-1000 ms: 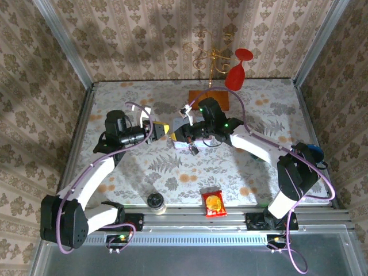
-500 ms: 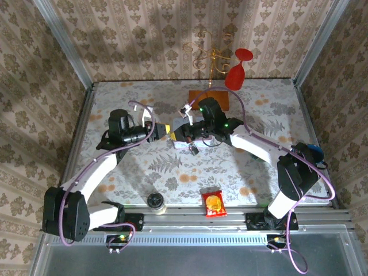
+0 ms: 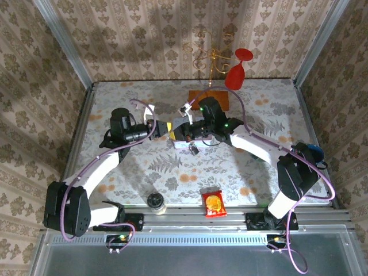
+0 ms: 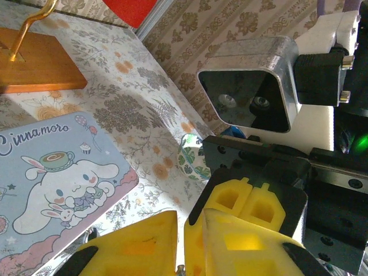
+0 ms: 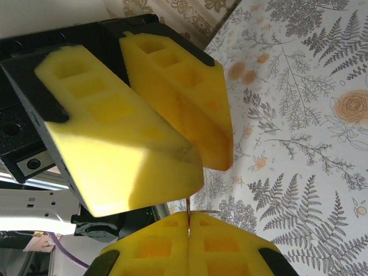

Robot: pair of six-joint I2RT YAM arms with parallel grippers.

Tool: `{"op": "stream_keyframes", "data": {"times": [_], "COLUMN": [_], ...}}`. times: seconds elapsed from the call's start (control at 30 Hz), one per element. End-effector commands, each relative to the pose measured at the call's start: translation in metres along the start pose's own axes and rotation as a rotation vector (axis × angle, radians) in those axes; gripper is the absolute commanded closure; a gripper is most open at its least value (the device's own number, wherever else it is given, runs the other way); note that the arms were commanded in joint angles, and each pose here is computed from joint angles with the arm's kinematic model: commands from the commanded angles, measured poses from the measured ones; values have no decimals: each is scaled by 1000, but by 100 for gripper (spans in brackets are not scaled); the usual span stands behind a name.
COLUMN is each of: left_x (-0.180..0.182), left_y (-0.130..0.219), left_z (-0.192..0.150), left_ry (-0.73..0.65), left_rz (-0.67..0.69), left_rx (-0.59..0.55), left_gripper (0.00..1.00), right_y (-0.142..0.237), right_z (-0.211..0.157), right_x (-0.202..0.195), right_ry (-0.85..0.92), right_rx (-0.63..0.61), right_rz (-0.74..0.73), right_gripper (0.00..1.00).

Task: Unlock a padlock with a key

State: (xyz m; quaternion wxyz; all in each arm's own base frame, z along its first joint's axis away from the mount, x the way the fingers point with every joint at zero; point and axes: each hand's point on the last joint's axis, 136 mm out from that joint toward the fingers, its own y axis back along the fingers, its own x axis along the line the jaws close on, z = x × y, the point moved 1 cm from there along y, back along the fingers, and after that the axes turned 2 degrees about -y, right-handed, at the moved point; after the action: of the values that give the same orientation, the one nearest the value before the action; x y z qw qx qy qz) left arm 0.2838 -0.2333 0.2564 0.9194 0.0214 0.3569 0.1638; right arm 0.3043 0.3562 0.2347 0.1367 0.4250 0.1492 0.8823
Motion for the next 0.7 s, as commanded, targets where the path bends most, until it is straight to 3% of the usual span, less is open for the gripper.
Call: {"op": "stream_keyframes", "data": {"times": [0.0, 0.1, 0.23, 0.37, 0.43, 0.6, 0.67], "left_x": [-11, -10, -8, -10, -10, -11, -11], "left_y": [3, 6, 11, 13, 14, 14, 14], "left_z": [0, -2, -3, -2, -1, -1, 1], "left_ry": [-16, -12, -5, -6, -8, -5, -5], "left_rz": [-42, -32, -14, -9, -9, -9, 0], "left_rx": [-2, -1, -9, -14, -15, -16, -25], "left_gripper": [82, 82, 73, 74, 77, 99, 100], "right_y": [1, 1, 2, 3, 3, 5, 6], "right_z": [8, 10, 11, 12, 12, 14, 14], "right_x": [9, 9, 10, 11, 11, 13, 14], "right_ry": [14, 18, 20, 19, 20, 21, 23], "right_rx": [-17, -23, -30, -36, -39, -50, -53], "right_rz": [36, 34, 31, 32, 32, 31, 27], "right_gripper": [100, 100, 100, 100, 100, 100, 100]}}
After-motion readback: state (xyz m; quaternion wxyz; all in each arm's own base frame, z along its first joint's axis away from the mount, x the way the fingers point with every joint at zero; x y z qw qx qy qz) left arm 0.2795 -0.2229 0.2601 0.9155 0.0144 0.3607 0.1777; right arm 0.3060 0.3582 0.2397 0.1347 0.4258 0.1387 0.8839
